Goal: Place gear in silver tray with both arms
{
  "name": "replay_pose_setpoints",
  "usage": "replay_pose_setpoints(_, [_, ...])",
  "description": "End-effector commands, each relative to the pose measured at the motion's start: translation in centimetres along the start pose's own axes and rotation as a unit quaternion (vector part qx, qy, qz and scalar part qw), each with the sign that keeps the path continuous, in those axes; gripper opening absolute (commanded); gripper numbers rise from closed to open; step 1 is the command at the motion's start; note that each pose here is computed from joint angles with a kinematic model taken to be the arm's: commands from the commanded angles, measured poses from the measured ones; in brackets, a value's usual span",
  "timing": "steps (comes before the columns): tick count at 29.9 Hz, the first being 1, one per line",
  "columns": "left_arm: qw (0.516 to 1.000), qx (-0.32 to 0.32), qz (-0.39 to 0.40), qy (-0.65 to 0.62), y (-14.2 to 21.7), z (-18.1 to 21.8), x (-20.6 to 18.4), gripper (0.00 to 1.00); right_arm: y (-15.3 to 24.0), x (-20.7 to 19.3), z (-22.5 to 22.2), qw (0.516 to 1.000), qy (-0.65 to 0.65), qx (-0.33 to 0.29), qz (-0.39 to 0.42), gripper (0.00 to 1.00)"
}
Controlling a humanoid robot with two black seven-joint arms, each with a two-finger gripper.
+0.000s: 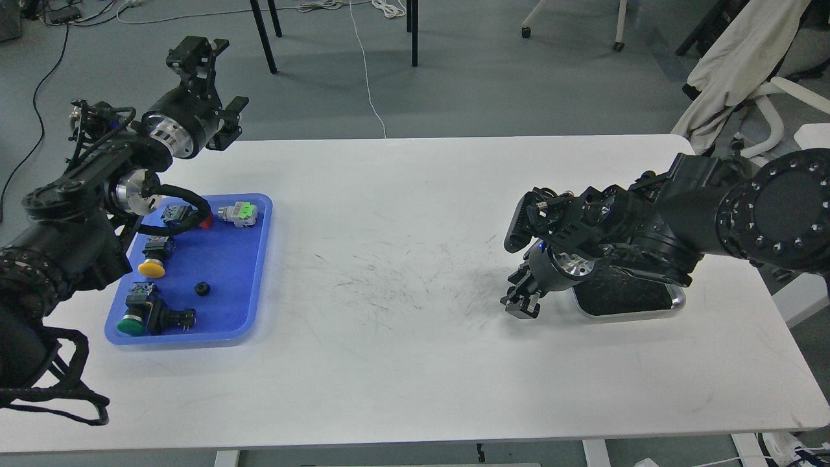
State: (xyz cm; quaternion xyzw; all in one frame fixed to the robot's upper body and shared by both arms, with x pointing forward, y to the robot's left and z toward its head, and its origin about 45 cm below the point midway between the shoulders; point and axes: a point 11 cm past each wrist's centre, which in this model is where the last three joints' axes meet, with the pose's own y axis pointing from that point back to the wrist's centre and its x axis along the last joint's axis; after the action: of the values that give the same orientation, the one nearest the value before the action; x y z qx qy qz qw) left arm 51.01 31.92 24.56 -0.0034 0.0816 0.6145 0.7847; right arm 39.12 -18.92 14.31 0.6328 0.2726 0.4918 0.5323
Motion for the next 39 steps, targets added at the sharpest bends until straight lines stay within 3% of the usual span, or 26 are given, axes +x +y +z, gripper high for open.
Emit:
replay_pose_setpoints(1, [1.000, 0.001, 0.001, -0.001, 0.1, -0.1, 0.1, 0.98, 0.1, 0.1, 0.1, 1.000, 0.001, -0.002, 0.000, 0.31])
replay_pose_setpoints(15, [1.000, 0.002, 0.005, -0.003, 0.3, 0.0, 0.6, 0.98, 0.1, 0.3, 0.0, 1.000, 0.005, -0.001, 0.000, 0.02])
replay_pose_setpoints(23, [1.000, 0.004, 0.006, -0.006, 0.4, -0.1, 0.8, 0.98, 0.9, 0.6, 1.1, 1.000, 0.001, -0.017, 0.008, 0.02])
replay_pose_setpoints(30, [1.000, 0.005, 0.006, -0.008, 0.4, -0.2, 0.8, 0.98, 4.9, 1.2, 5.5, 0.995, -0.035, -0.074, 0.052, 0.02])
replay_pose_setpoints(39, [1.000, 0.008, 0.007, -0.007, 0.6, -0.6, 1.0, 0.98, 9.7, -3.3, 10.2, 0.980, -0.117, -0.132, 0.087, 0.02])
